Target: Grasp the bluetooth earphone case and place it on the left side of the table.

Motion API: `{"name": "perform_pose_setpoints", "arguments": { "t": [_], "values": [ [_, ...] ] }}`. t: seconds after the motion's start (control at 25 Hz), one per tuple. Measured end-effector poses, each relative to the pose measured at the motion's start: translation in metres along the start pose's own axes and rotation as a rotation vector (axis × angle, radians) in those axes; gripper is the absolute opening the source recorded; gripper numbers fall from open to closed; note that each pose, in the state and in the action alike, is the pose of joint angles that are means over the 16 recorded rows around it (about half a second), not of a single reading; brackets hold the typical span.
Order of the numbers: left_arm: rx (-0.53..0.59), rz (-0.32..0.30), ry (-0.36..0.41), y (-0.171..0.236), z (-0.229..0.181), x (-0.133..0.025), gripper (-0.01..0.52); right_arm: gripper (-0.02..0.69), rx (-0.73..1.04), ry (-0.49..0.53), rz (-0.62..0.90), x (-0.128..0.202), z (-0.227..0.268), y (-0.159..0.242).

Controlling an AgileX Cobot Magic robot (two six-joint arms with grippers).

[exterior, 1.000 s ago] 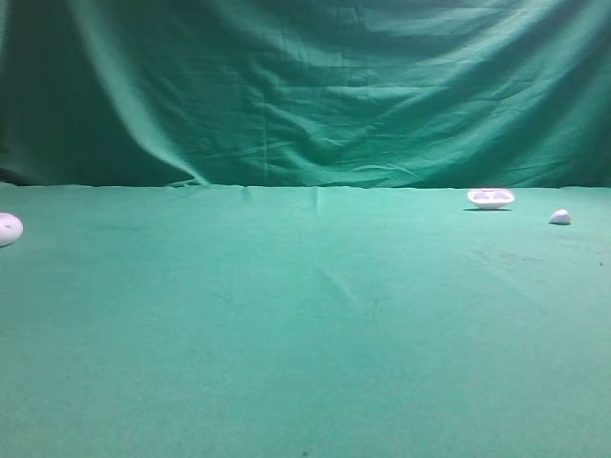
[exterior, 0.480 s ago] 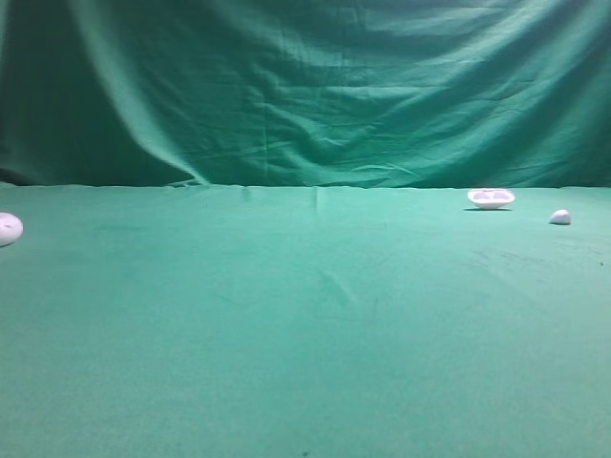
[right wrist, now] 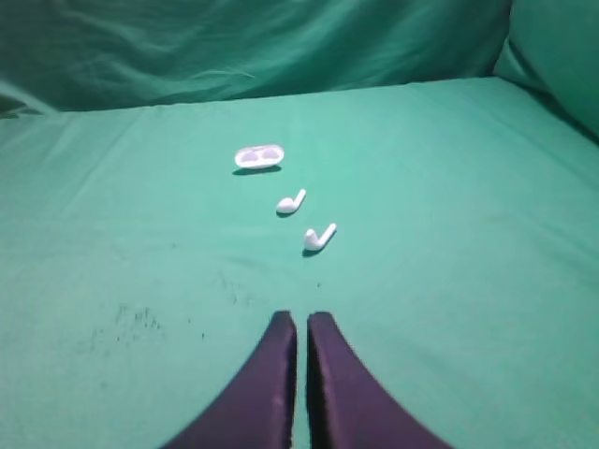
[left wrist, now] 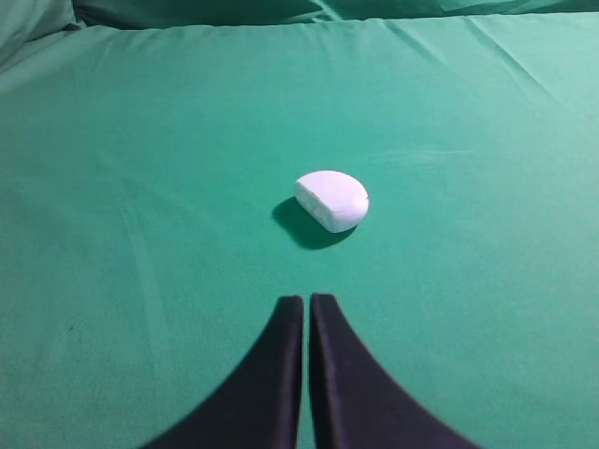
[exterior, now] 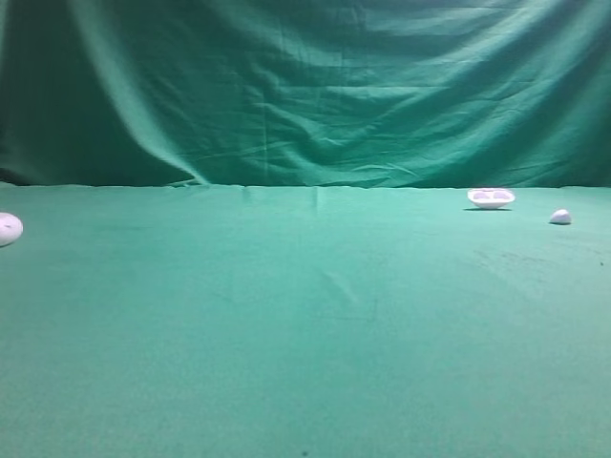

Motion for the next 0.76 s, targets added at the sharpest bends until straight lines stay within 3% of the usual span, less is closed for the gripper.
{"name": "perform_pose_setpoints", "arguments": {
  "t": [0.76],
  "values": [
    [0.000, 0.000, 0.000, 0.0000, 0.0000, 0.0000, 0.000, 0.000, 0.022, 0.001, -0.018, -0.0005, -0.0015, 0.0061]
  ]
}}
Point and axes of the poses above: a point on each arm's last joint axis where the gripper is mounted, z pointing back along that axis away from the gripper, x along the wrist's bending axis when the last joint is at zero, y = z × x, the point moved 4 cm from there along -z, pointing out along that axis toward the gripper, and after that the axes turned 6 degrees about -z, right-handed, at the moved point
